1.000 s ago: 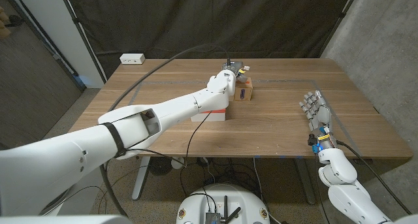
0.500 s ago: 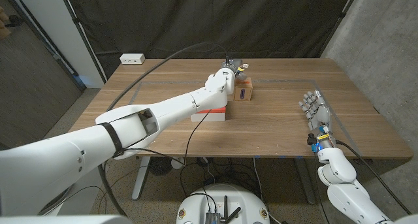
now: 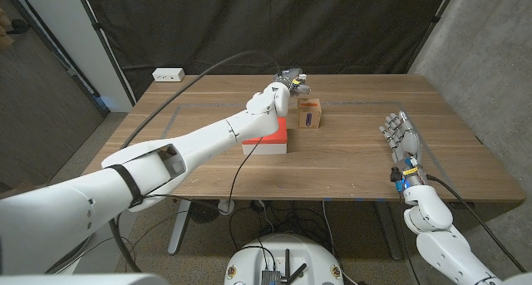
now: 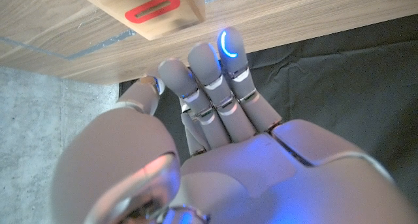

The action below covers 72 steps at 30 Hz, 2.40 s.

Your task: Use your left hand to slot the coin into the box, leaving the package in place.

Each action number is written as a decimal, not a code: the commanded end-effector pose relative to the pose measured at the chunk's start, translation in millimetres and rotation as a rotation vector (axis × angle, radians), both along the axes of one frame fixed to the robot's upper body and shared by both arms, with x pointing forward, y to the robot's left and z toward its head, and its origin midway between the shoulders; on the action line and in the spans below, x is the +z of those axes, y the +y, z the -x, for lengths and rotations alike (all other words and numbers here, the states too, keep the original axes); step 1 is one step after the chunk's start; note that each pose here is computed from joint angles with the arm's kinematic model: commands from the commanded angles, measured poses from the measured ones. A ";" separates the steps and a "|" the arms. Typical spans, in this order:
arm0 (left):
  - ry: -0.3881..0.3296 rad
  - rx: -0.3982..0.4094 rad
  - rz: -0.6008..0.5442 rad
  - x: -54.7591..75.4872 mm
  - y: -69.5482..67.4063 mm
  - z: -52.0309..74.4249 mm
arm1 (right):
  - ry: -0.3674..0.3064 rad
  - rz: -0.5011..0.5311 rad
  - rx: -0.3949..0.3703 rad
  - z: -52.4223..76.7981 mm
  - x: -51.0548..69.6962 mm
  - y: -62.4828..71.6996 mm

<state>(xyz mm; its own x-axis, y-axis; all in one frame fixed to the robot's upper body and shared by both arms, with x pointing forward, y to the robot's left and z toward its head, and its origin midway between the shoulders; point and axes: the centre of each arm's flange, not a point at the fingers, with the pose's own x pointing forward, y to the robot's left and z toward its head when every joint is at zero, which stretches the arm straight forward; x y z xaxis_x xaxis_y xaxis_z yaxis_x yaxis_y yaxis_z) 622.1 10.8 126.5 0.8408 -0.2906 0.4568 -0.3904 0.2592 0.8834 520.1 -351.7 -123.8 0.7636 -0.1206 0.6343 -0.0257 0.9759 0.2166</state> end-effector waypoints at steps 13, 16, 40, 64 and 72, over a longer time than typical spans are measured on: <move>-0.042 -0.118 0.235 -13.8 107.6 62.7 | -0.054 0.055 -0.002 3.5 25.4 31.9; -0.041 -0.131 0.263 -18.2 122.9 68.2 | -0.053 0.054 0.000 3.3 26.2 38.3; -0.010 -0.455 0.605 -72.9 225.6 85.8 | -0.063 0.100 0.020 3.4 39.7 82.9; 0.069 -0.649 0.959 -146.6 268.1 71.8 | -0.026 0.217 0.075 0.2 35.5 63.0; 0.099 -0.655 1.019 -163.5 261.9 63.0 | -0.017 0.209 0.083 -5.5 30.4 51.9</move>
<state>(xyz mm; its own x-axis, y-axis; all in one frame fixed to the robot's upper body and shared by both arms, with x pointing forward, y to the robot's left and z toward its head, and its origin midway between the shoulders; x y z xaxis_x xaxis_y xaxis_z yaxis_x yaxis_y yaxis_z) 547.3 269.4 -3.4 0.6725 -0.2676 0.6900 0.0910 0.9552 0.2817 520.0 -287.6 -89.4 0.7459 0.0537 0.6639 -0.0870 0.9961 0.0172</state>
